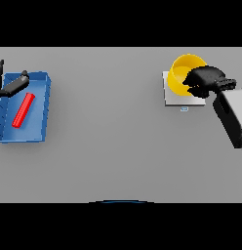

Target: Pick up the red beaker and tilt it to pour out 1 green nut into yellow bowl. Pick up the yellow bowl and place it on the metallic measuring scale.

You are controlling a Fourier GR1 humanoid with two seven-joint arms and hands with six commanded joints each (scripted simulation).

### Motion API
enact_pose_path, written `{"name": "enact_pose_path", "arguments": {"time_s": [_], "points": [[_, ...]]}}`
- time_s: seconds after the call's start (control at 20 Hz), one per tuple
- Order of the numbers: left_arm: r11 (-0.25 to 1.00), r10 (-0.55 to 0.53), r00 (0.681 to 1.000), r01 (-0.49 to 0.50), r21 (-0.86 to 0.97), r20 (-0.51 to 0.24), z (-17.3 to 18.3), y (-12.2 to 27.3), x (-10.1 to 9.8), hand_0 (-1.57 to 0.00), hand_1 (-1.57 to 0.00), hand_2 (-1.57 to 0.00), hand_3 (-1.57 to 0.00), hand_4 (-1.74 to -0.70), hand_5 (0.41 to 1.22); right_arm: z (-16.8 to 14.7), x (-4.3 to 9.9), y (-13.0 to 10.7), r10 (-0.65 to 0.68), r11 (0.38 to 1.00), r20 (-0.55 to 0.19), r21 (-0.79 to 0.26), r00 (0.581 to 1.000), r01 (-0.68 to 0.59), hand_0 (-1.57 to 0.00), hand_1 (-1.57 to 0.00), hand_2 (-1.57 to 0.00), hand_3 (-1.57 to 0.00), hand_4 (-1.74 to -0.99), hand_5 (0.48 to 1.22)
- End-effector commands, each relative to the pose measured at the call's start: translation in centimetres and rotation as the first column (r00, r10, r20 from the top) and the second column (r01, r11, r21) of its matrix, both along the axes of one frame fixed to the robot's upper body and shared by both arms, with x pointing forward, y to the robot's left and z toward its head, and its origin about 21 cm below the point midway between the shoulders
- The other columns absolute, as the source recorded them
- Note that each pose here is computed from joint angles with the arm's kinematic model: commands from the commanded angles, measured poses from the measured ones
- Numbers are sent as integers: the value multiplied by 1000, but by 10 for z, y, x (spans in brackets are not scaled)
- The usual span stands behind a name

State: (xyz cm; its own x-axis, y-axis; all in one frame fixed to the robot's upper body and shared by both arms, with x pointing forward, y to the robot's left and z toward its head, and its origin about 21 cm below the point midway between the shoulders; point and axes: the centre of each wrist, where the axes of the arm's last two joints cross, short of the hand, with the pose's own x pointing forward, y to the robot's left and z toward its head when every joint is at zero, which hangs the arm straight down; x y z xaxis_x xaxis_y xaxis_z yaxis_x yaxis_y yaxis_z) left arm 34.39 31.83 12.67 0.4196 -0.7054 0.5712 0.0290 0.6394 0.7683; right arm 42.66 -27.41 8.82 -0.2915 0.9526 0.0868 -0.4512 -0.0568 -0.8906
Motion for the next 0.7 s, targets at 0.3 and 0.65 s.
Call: {"name": "enact_pose_path", "arguments": {"time_s": [0.3, 0.65], "points": [[1000, 7, 1000, -7, -2, -7, 0, 0, 3, 1, 1, 1, 1, -815, 744, -2, 5, -2, -40, 999, -56, 30, 998, 42, -975, -866, -954, -762, -1504, 983], [1000, 5, 1000, -6, -6, -8, -1, 4, 4, 1, 1, 1, 1, -811, 737, -5, 8, 1, -6, 1000, -90, 9, 996, 7, -204, -181, -336, -507, -1372, 766]]}}
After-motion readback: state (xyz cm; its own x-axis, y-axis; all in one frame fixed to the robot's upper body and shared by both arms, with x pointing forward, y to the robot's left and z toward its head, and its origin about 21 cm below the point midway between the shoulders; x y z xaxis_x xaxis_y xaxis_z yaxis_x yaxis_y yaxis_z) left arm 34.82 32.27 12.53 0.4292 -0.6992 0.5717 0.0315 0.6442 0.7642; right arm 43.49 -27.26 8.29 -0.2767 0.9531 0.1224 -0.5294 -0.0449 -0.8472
